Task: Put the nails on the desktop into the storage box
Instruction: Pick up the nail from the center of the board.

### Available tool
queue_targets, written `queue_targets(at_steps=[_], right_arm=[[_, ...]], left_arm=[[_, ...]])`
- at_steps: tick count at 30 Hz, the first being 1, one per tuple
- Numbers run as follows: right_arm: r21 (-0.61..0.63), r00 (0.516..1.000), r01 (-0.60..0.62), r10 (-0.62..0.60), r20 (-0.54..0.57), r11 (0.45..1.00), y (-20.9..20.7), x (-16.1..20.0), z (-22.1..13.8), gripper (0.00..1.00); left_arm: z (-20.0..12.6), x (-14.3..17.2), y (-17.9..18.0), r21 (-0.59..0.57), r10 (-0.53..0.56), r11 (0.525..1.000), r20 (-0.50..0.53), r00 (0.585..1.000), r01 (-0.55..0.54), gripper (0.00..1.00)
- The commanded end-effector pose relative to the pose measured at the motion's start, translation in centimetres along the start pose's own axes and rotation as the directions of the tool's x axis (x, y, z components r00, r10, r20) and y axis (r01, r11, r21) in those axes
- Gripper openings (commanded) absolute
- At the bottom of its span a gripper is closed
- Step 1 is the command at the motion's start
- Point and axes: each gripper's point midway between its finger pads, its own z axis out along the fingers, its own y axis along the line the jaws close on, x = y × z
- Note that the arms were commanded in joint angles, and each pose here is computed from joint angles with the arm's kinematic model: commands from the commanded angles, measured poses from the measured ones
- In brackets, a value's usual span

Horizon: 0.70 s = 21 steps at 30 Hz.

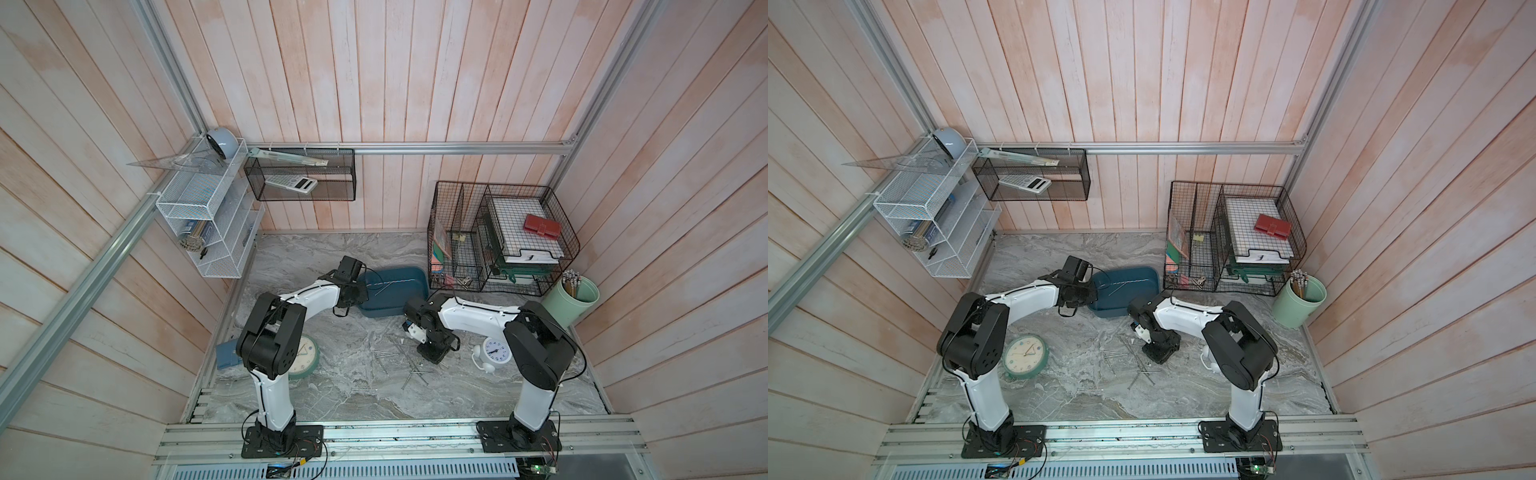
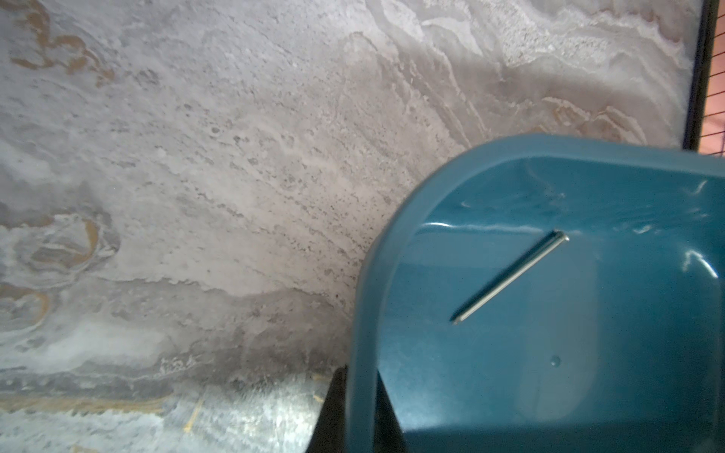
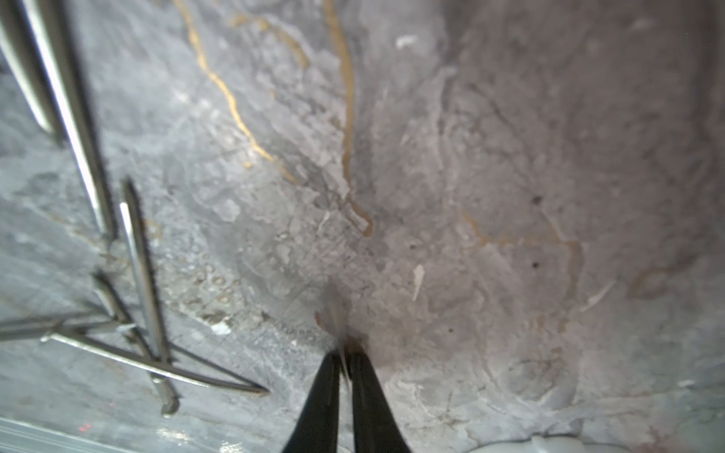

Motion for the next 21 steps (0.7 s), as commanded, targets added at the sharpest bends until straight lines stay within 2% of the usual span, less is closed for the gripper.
queue_targets(at_steps=[1, 7, 12, 17, 21], right_arm=[[-0.003, 0.999, 0.012, -0.012, -0.038, 1.000, 0.5, 0.0, 2.1, 0.01], [0.037, 1.000, 0.010, -0.010, -0.004, 0.999, -0.2, -0.5, 0.9, 0.00], [0.056, 0.993, 0.002, -0.009, 0.119, 0.998, -0.5, -1.8, -4.1, 0.00], [0.067, 0.983, -0.004, -0.008, 0.184, 0.998, -0.8, -2.2, -8.4, 0.00], [0.086, 0.960, -0.020, -0.005, 0.281, 0.996, -1.3, -3.1, -12.2, 0.00]], left_arm=[[1.5, 2.5, 2.1, -0.060, -0.001, 0.998, -0.087, 0.996, -0.005, 0.00], [1.5, 2.5, 2.0, -0.057, 0.000, 0.998, -0.088, 0.996, -0.005, 0.00], [1.3, 2.4, 1.9, -0.052, 0.000, 0.999, -0.085, 0.996, -0.005, 0.00], [1.2, 2.5, 1.7, -0.047, 0.000, 0.999, -0.086, 0.996, -0.004, 0.00], [1.3, 2.8, 1.7, -0.045, 0.003, 0.999, -0.093, 0.996, -0.007, 0.00]])
